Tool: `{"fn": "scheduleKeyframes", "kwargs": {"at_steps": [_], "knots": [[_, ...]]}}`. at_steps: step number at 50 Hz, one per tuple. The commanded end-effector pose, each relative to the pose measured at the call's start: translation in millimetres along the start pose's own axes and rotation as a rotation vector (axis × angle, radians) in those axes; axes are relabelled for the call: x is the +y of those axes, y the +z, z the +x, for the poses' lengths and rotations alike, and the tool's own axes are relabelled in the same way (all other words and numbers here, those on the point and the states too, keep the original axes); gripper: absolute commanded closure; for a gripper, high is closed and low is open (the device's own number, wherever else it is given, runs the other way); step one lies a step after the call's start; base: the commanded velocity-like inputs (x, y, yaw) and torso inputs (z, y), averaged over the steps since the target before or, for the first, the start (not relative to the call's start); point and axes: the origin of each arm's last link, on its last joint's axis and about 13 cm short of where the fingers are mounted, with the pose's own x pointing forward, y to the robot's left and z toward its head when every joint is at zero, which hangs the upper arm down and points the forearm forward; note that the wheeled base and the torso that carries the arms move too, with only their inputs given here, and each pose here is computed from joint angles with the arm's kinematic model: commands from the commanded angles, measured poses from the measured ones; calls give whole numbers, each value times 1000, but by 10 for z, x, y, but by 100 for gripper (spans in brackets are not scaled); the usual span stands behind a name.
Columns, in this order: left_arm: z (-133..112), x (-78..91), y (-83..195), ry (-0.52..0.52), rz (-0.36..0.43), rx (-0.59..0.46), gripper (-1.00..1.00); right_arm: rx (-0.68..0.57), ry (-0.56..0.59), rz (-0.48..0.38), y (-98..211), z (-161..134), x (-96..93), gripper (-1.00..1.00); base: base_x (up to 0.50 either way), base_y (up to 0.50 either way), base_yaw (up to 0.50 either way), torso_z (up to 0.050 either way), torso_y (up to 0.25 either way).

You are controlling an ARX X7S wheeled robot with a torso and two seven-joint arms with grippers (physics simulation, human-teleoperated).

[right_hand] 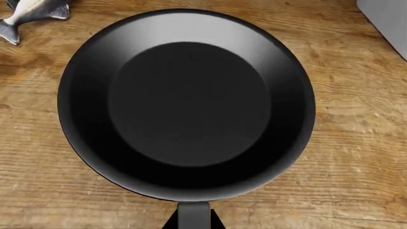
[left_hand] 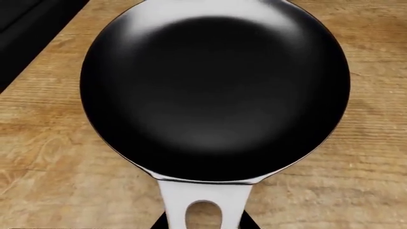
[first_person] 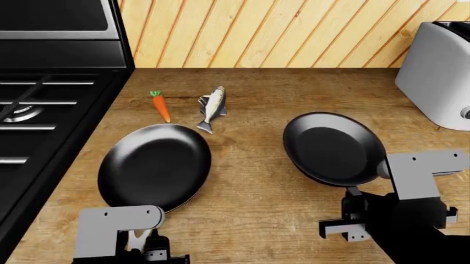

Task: Place both pans onto different burners. Then place the carrot and the fish on different pans.

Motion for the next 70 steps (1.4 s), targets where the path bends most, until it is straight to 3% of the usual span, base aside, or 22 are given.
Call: {"fn": "scheduleKeyframes", "kwargs": {"at_steps": [1, 7, 15, 30, 32, 35, 52, 70], "knots": [[9, -8, -68, -18, -9, 88, 100, -129, -32, 5, 176, -17, -33, 100, 0, 0, 0, 0, 0], [19, 0, -58, -14, -9, 80, 100, -130, -28, 0, 161, -7, -32, 100, 2, 0, -1, 0, 0], [31, 45, 59, 3, -29, -16, 100, -145, -19, -17, 165, -33, -19, 100, 1, 0, -1, 0, 0], [-169, 184, 470, -8, -51, -210, 100, -239, 6, -37, 202, -120, -3, 100, 0, 0, 0, 0, 2], [-277, 234, 714, -21, -48, -305, 100, -241, -1, -46, 218, -131, 7, 100, 0, 0, 0, 0, 0], [-329, 257, 836, -38, -43, -351, 100, -247, -6, -51, 235, -143, 15, 100, 0, 0, 0, 0, 4], [-311, 295, 819, -66, -44, -349, 100, -273, -6, -81, 279, -202, 62, 100, -271, 42, 0, 1, 3], [-295, 315, 801, -62, -48, -348, 100, -314, -16, -92, 288, -212, 62, 100, -6, 158, 0, 2, 3]]}}
